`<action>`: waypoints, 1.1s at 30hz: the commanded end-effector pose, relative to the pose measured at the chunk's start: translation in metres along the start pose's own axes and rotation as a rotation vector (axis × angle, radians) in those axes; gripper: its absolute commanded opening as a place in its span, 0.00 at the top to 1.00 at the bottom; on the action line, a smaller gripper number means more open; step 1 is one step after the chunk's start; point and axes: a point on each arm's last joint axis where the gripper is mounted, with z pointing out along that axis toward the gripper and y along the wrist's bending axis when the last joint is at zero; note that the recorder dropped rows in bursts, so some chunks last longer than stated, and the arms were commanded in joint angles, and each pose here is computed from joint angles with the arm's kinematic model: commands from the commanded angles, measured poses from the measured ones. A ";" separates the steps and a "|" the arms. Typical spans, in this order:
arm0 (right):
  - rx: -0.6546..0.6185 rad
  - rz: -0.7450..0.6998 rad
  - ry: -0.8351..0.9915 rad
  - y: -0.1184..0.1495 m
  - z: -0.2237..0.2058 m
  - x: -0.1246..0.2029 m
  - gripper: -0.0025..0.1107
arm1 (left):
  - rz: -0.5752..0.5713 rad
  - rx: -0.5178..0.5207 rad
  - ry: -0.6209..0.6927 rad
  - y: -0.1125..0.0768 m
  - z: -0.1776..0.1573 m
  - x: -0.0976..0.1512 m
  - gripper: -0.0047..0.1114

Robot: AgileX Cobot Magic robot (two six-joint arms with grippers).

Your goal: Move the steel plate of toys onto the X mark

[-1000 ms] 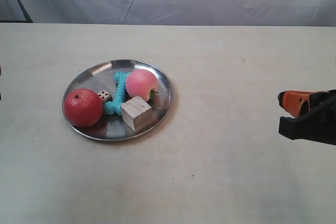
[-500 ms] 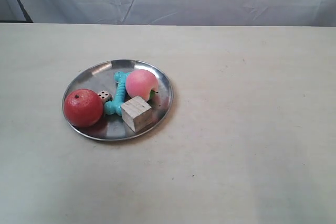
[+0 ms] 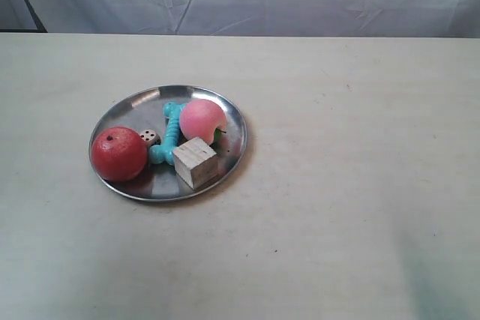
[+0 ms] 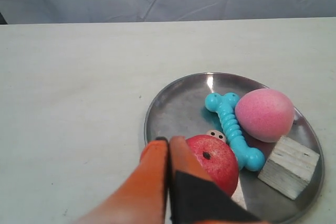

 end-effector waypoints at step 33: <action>0.011 0.002 0.016 -0.009 0.001 0.041 0.98 | -0.002 -0.029 -0.014 0.002 -0.001 0.000 0.96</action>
